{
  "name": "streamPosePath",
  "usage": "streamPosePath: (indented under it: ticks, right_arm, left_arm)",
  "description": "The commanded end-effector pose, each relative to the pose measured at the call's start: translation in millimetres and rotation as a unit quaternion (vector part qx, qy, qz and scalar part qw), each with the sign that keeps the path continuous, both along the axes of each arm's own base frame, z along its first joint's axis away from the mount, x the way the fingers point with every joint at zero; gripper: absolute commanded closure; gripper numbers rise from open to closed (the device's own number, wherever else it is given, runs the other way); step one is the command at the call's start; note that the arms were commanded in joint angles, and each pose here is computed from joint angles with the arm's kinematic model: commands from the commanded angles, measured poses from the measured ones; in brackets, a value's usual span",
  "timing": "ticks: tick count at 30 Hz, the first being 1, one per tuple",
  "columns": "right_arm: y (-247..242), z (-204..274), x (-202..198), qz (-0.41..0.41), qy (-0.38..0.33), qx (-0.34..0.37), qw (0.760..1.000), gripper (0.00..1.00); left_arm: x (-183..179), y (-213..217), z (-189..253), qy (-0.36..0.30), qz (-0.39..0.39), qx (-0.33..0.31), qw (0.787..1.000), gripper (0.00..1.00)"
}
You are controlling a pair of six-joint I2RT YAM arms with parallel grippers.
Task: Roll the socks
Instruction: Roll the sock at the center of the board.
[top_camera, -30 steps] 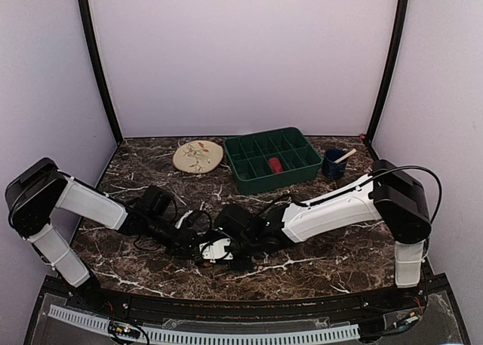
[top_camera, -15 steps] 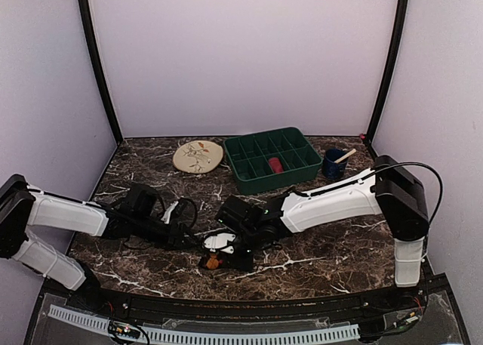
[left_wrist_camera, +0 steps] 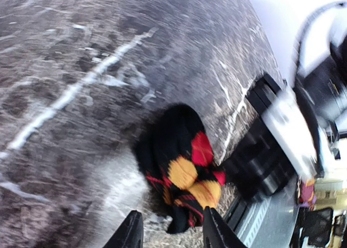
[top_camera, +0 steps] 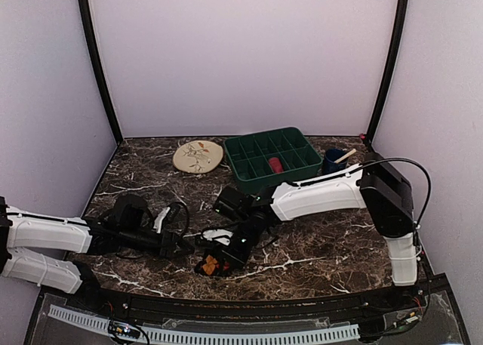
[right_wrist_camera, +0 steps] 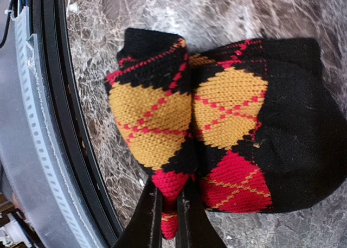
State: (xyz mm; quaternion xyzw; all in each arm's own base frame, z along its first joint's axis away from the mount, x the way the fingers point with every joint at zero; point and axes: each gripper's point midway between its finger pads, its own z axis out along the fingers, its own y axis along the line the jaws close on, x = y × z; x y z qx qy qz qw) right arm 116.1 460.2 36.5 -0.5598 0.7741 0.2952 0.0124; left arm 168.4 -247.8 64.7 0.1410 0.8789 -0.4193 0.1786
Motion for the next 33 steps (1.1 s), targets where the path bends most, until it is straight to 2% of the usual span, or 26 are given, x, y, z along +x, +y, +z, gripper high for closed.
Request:
streamPosePath:
  ticks: [1, 7, 20, 26, 33]
  right_arm:
    - [-1, 6, 3, -0.013, 0.062, 0.007, 0.998, 1.00]
    - [-5, 0, 3, -0.012, 0.095, 0.010, 0.995, 1.00]
    - [-7, -4, 5, -0.004, 0.122, 0.009, 0.992, 1.00]
    - [-7, -2, 7, -0.002, 0.124, 0.010, 0.992, 1.00]
    - [-6, 0, 6, 0.006, 0.128, 0.015, 0.992, 1.00]
  left_arm:
    - [-8, -7, 6, -0.048, -0.020, -0.002, 0.999, 0.60]
    - [-21, -20, 6, -0.070, -0.060, 0.004, 0.996, 0.58]
    - [-28, -41, 1, -0.142, -0.117, 0.067, 0.981, 0.47]
    - [-29, -51, -12, -0.152, -0.140, 0.113, 0.972, 0.45]
    - [-29, -57, -21, -0.159, -0.150, 0.138, 0.966, 0.45]
